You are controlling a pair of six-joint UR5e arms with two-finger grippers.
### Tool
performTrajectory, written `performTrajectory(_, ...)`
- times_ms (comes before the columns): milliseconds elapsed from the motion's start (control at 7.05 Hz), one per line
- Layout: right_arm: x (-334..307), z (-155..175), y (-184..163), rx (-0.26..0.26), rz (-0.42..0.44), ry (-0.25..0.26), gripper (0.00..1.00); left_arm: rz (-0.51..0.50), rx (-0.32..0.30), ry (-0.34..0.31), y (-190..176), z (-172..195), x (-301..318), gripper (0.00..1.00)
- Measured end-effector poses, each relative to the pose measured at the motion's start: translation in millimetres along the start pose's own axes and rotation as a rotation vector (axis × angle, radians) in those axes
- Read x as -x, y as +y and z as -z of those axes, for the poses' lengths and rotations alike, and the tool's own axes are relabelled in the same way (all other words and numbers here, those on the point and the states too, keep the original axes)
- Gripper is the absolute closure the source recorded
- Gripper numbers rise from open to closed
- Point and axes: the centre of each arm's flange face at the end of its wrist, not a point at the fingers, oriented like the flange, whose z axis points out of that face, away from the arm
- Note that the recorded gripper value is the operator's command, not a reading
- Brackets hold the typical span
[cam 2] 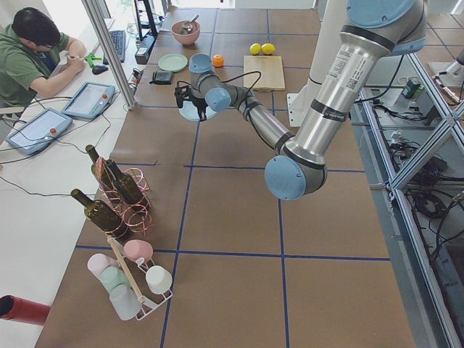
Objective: Pick orange to plate
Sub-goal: 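Carry the white plate toward the table center and set it down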
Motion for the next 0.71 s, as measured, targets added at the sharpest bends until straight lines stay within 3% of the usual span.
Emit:
performTrajectory(284, 4, 3, 1, -0.005, -0.021, -0.003, 0.0, 0.114, 0.058, 0.081, 57, -54, -53, 1.0)
performTrajectory(709, 9, 4, 2, -0.008, -0.036, -0.006, 0.0, 0.169, 0.016, 0.125, 105, -126, -75, 1.0)
